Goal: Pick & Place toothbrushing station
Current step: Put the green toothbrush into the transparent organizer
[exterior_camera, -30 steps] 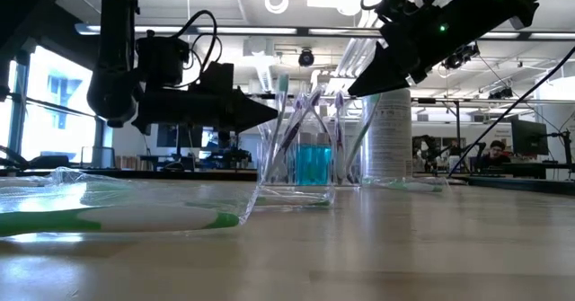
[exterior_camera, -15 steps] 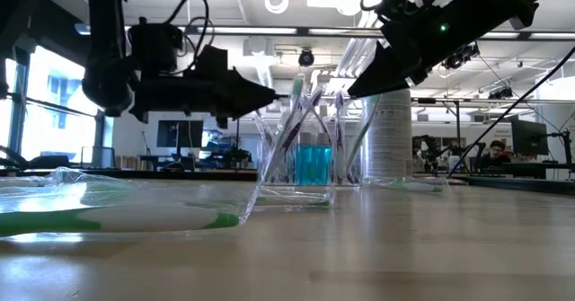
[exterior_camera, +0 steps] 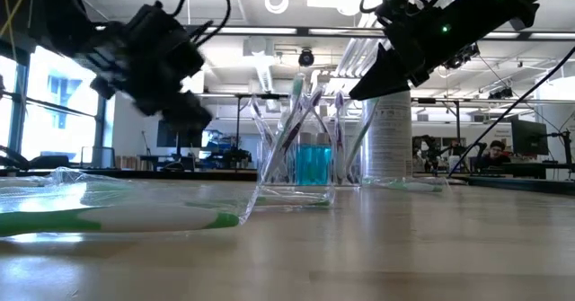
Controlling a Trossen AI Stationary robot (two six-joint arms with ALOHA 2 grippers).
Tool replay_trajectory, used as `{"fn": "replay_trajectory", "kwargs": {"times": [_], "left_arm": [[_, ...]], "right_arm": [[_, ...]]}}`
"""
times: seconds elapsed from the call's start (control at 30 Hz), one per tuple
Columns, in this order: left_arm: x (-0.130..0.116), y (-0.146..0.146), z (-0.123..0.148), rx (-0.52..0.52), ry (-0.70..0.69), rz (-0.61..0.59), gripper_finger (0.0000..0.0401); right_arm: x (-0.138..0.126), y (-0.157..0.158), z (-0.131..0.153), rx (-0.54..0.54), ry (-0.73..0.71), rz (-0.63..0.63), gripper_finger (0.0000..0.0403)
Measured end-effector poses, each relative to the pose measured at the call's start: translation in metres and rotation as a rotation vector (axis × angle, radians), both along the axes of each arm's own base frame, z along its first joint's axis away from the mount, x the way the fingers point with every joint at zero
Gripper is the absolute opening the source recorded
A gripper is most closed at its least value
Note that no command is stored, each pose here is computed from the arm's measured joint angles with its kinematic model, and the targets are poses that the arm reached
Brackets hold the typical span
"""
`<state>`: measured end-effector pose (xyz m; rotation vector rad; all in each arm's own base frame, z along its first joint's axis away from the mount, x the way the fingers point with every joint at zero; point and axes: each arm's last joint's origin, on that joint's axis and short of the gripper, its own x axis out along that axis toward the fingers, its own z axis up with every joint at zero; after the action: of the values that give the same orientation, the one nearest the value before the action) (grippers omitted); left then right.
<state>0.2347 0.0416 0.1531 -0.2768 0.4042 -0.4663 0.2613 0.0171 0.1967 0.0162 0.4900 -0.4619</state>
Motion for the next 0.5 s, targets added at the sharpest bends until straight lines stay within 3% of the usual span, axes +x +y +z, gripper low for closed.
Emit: {"fn": "replay_trajectory", "kwargs": {"times": [0.13,0.37,0.5], "left_arm": [[-0.007,-0.032,-0.016,-0.036,0.197,-0.143,0.0124],[-0.010,-0.083,-0.017,-0.033,0.231,-0.346,0.0124],[-0.012,-0.093,-0.021,0.004,0.311,-0.237,0.0124]], "right_arm": [[0.000,0.000,0.000,0.000,-0.001,-0.001,0.0173],[0.001,0.000,0.001,0.008,-0.019,-0.004,0.0173],[0.001,0.000,0.001,0.008,-0.019,-0.004,0.0173]]}}
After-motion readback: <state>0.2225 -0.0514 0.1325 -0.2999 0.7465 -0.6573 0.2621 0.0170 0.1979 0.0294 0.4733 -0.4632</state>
